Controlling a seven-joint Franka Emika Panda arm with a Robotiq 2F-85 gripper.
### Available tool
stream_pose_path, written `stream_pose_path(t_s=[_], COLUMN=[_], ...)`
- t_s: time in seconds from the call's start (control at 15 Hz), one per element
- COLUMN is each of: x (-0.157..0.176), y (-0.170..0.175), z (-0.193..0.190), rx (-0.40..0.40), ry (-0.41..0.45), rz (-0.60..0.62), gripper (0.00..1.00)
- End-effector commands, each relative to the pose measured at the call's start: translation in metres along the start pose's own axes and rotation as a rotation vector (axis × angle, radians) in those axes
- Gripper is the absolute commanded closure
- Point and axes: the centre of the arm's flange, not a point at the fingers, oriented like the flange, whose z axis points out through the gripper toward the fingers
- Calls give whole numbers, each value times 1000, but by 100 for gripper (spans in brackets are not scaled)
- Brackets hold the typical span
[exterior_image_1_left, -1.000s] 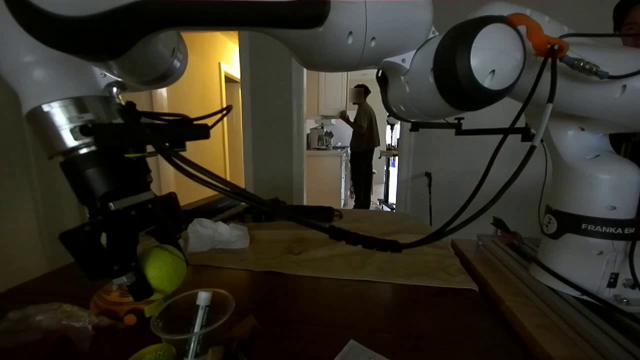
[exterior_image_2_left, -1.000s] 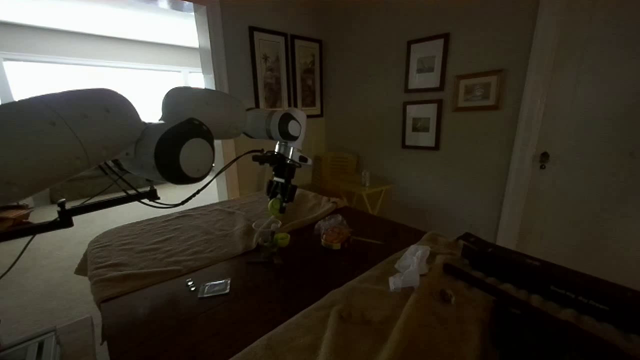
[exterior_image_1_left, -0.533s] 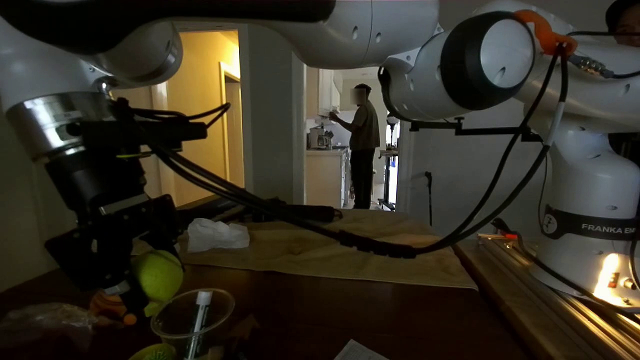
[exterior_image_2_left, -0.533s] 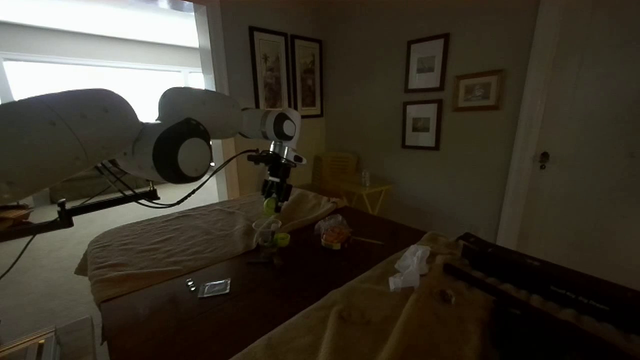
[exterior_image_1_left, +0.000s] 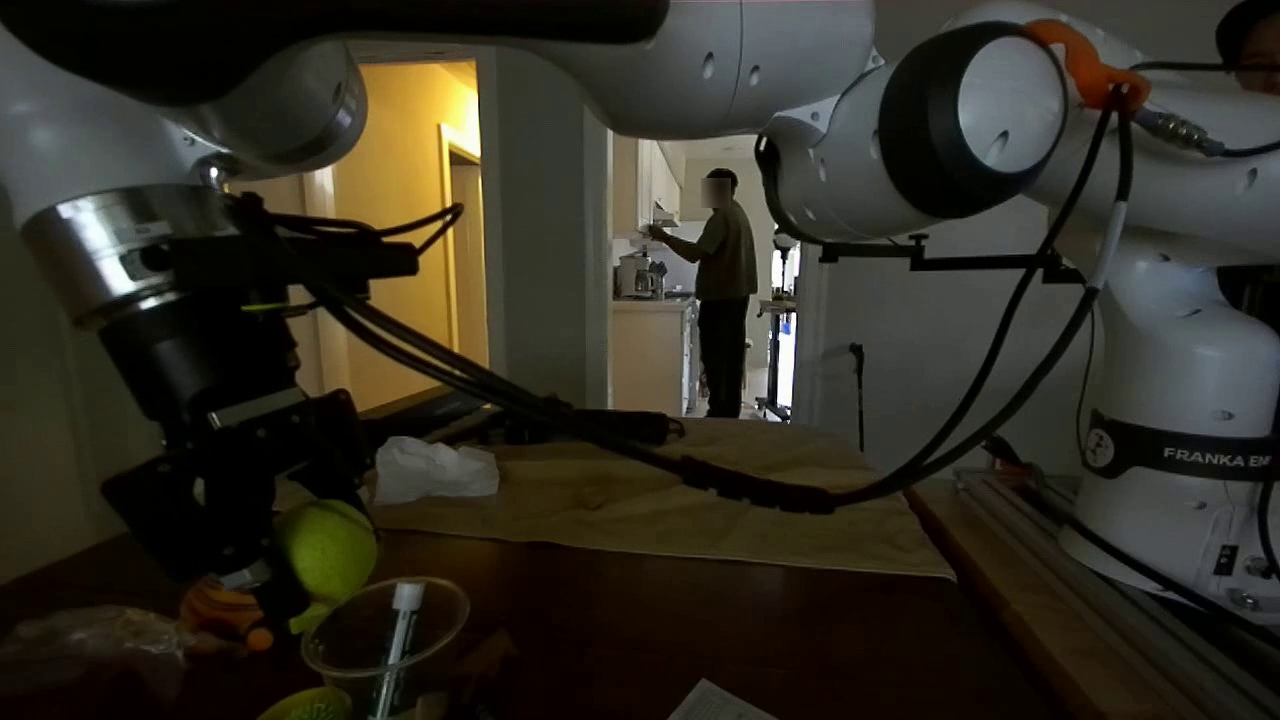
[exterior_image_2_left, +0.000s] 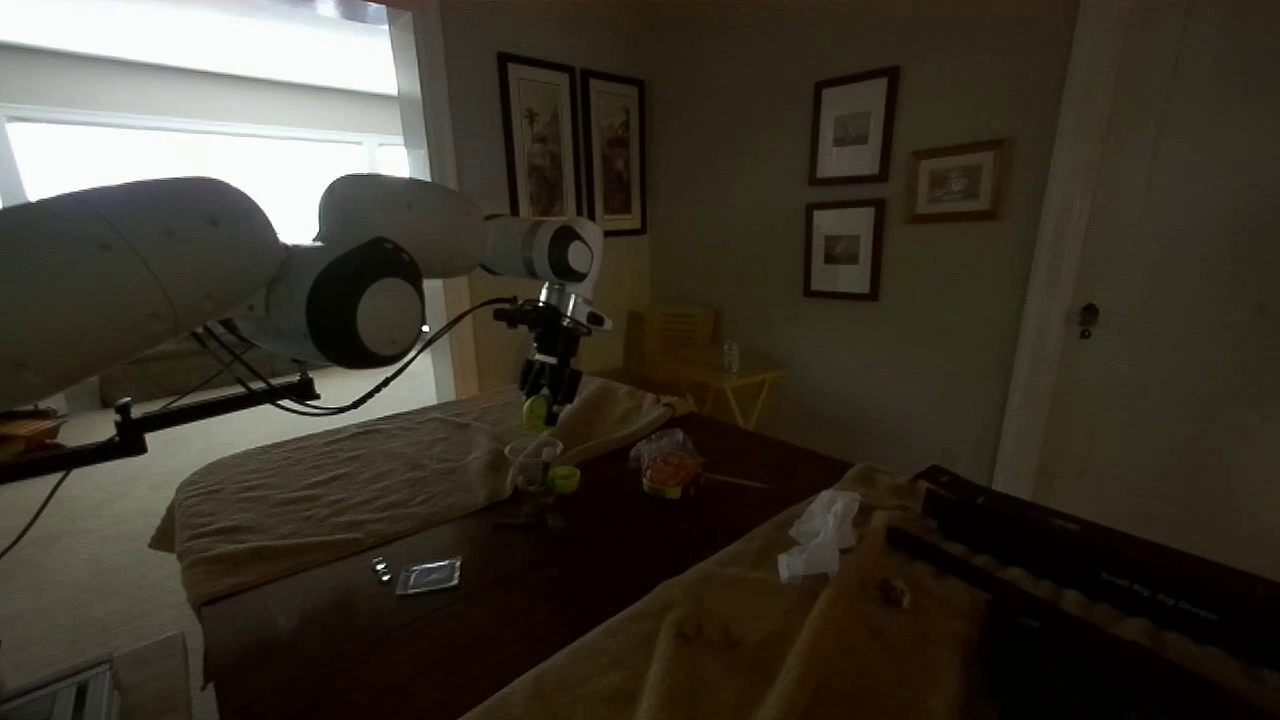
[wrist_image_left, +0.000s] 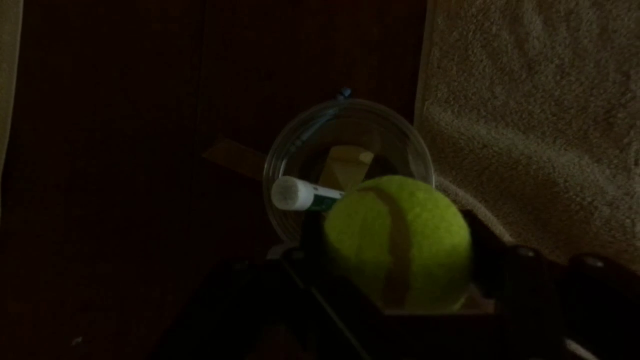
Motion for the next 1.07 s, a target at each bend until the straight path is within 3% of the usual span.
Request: stream_pose_path(t_s=[0.0, 0.47, 0.53, 0.6, 0.73, 1.0], x=[3, -4, -4, -6, -6, -4], y=[-12, -13, -13, -12, -9, -4], z=[-15, -14, -15, -16, -18, -20], rx=[28, 42, 37, 33, 34, 34], ry=[-53, -89, -96, -100, -107, -117], rz=[-36, -23, -18, -14, -5, -3], gripper=[58, 58, 23, 6, 0, 0])
